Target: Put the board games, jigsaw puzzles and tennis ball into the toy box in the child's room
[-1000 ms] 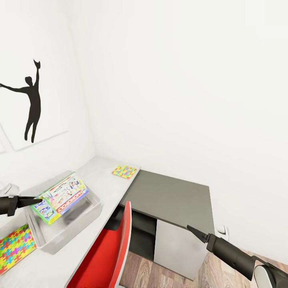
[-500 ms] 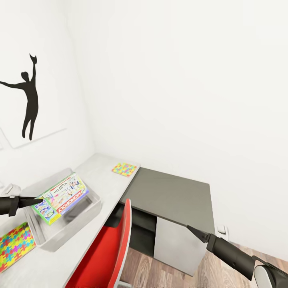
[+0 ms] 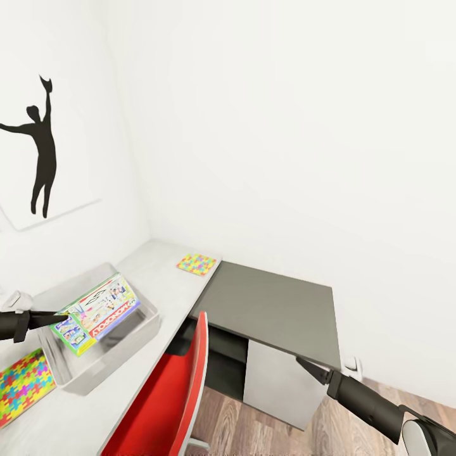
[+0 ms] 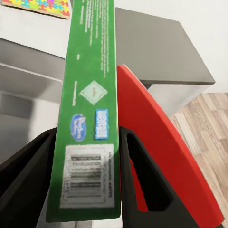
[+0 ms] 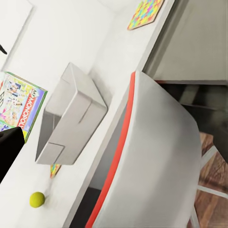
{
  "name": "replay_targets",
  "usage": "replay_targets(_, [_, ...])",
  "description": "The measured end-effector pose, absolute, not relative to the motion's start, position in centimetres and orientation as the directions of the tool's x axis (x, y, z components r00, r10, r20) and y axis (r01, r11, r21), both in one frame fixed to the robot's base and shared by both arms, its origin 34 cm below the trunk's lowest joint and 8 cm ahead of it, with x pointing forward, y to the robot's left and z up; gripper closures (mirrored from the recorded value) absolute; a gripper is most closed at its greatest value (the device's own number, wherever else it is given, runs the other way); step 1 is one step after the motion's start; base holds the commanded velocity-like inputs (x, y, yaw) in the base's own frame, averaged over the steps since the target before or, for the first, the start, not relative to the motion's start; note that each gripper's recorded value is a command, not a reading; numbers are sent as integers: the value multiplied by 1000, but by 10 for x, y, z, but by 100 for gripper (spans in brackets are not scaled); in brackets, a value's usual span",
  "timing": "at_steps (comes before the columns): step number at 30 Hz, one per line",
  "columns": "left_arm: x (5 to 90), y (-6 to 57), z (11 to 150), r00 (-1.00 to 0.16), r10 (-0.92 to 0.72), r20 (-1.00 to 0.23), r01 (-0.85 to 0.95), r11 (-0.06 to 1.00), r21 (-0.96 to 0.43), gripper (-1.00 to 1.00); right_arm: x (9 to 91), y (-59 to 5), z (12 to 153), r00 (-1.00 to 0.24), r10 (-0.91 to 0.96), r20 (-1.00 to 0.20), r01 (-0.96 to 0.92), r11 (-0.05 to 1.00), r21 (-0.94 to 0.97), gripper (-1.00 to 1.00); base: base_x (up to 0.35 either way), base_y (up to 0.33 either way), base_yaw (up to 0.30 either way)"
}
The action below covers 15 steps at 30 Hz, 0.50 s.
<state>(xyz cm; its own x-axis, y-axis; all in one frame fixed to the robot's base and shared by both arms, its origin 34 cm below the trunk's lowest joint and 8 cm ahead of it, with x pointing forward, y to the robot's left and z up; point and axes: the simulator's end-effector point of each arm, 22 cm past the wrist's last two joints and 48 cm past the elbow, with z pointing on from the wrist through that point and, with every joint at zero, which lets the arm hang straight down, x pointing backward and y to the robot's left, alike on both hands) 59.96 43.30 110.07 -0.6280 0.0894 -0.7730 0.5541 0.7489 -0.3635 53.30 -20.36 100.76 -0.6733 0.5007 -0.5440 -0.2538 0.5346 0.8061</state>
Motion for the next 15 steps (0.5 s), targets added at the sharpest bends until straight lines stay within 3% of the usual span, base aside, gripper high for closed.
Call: replay_targets(15, [602,433,1089,-628,110,-771,565,746,-353,100,533,-204,997,-686,501,-528,-234,535,812,-100,0,0,0])
